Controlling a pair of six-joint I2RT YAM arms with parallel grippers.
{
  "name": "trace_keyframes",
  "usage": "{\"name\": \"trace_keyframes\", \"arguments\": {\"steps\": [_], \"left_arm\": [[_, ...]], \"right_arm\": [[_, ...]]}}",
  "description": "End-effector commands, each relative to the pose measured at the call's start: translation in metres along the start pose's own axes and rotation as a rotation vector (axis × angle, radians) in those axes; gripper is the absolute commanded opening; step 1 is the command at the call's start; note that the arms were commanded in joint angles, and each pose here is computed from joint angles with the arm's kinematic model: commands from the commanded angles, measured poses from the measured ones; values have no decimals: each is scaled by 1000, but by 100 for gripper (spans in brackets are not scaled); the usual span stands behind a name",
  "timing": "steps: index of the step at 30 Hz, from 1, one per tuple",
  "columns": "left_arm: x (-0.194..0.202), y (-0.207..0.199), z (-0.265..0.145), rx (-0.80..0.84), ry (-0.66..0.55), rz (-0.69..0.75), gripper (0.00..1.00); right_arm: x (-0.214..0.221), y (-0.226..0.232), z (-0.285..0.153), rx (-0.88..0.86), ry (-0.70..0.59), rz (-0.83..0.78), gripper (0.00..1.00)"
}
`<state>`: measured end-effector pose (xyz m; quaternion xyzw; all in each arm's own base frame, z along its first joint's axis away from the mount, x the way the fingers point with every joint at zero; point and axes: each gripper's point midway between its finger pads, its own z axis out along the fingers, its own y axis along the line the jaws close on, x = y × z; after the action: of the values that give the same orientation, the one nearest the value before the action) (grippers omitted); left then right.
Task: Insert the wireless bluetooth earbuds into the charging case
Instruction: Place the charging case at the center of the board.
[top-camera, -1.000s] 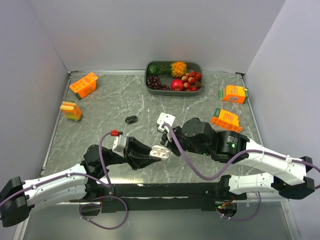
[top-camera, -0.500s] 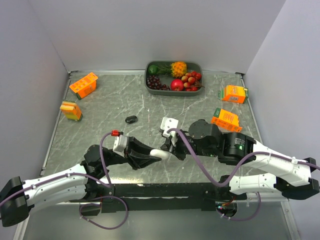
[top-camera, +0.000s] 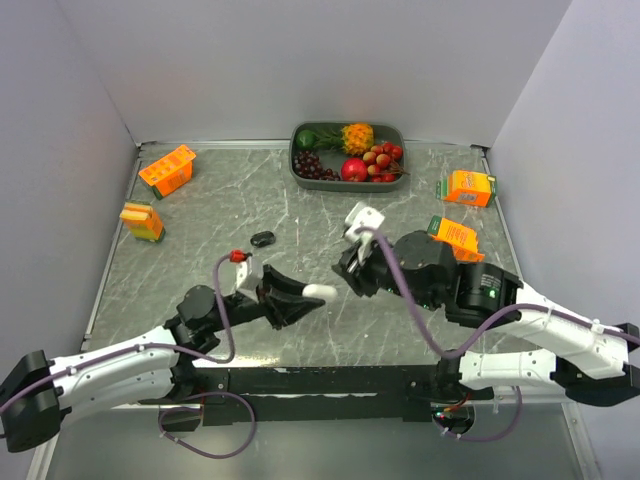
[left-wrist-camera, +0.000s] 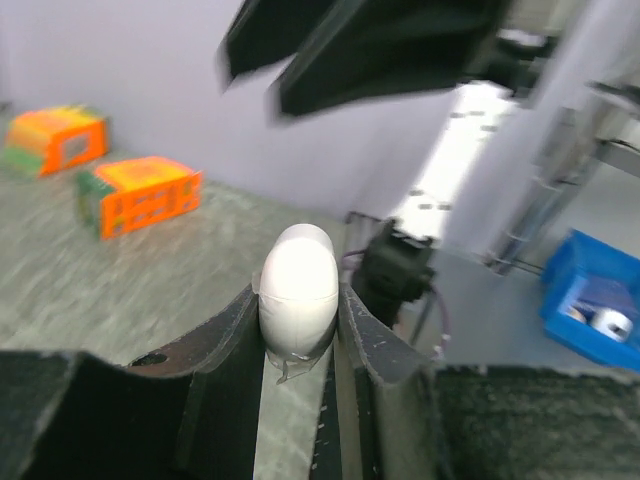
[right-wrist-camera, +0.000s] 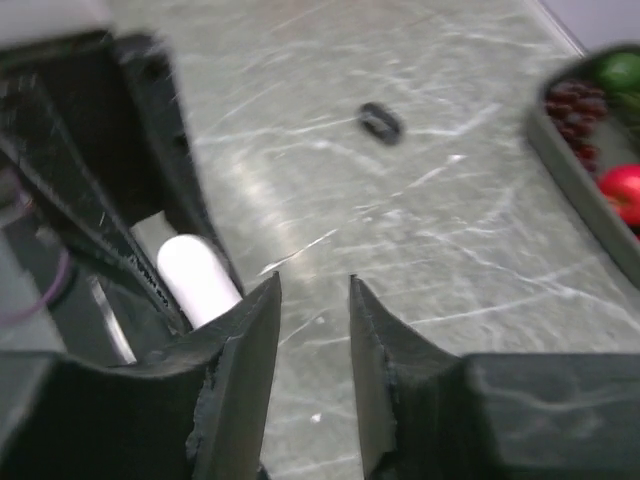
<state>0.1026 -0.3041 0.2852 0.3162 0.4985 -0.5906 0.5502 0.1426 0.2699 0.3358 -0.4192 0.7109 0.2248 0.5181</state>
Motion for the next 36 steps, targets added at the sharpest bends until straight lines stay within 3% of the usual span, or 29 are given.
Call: {"name": "trace_keyframes", "arguments": {"steps": [1,5,10,11,17,22,24,25,31,36], "left_arm": [[16,66,-2,-322,56,-125,1],[57,130,-8,-544,226,-329,1],[80,192,-11,-613,322,-588,2],[101,207,-18,-654,365,-638,2],[132,267,-30,-794,437,-682,2],[158,295,-42,-876,526,-713,2],[161,301,-46,-904,536,-713,6],[167,304,-50,-916,549,-724,13],[183,308,-62,-959,597,-750,32],[193,303,-78,-1004,636,-761,42]], "right_arm": [[-25,-29,-4,120,-89,157,47],[-13,-33,13,151,-66,226,50],[-2,-37,21,169,-47,295,50],[1,-37,22,167,-41,300,50],[10,-40,21,173,-31,310,50],[16,-40,21,168,-25,311,50],[17,-41,20,171,-25,311,50],[16,-41,20,173,-26,312,50],[19,-42,19,173,-21,307,51],[20,-42,18,173,-19,306,51]]}}
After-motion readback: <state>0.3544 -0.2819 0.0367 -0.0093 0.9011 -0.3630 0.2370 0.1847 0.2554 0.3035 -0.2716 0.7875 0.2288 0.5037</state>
